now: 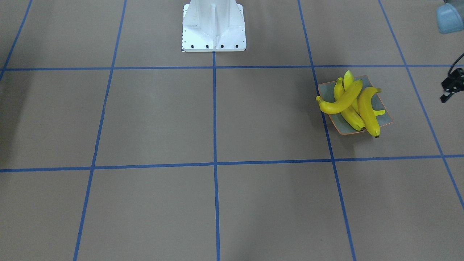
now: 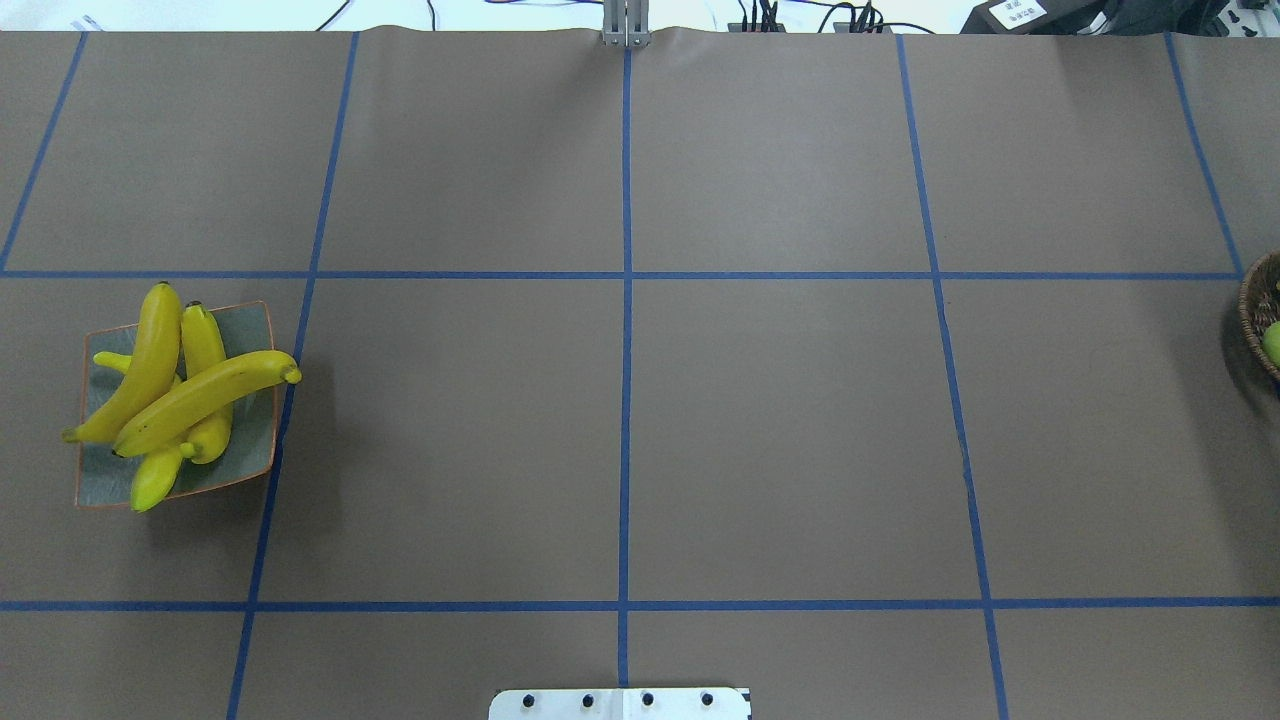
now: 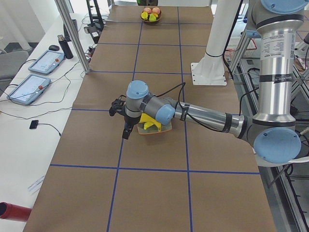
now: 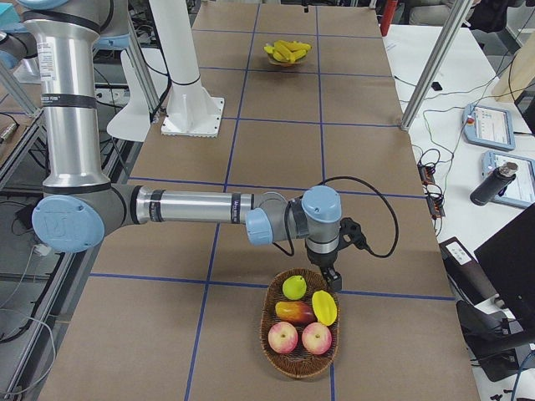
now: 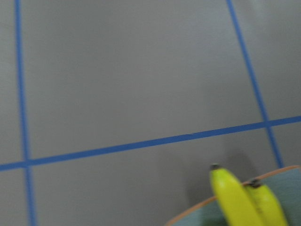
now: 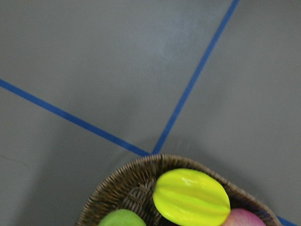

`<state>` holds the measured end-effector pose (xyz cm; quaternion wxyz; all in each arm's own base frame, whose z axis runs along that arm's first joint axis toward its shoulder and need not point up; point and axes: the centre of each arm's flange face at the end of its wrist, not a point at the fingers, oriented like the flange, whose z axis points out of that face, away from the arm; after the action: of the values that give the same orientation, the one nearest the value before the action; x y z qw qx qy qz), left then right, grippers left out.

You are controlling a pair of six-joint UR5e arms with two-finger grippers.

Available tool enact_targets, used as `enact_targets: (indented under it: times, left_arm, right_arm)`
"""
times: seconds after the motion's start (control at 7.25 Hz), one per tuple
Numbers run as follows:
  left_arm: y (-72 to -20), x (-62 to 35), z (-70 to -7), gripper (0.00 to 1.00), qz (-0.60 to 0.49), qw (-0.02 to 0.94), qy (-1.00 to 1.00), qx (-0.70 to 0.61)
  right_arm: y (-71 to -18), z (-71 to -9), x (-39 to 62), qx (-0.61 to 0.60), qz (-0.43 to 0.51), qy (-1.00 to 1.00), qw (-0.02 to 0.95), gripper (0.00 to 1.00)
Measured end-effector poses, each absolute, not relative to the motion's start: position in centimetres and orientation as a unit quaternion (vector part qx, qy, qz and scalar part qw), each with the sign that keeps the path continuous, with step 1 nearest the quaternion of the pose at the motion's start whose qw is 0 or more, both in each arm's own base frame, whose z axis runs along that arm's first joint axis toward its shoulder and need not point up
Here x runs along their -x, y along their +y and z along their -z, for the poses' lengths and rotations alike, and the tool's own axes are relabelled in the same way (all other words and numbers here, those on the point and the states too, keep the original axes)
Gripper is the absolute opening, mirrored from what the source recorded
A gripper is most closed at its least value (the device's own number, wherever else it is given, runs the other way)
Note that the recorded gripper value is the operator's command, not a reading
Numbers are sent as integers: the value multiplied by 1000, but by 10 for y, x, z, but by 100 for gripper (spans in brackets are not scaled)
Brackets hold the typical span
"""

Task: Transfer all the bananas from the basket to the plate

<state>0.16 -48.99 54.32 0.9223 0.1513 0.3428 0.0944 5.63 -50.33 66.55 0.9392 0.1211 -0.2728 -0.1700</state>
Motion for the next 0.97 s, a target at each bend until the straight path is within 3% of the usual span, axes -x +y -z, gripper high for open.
enact_targets:
  times: [0.28,0.97]
  left_arm:
    - [-478,46,-576,100,-97,935,324,-108]
    - [-420,88,-640,100,-23,926,375,-45]
  right_arm:
    - [-499,-673,-68,-94,146,-281,944,100]
    - [-517,-591,-98,-24,82,-318,944,100]
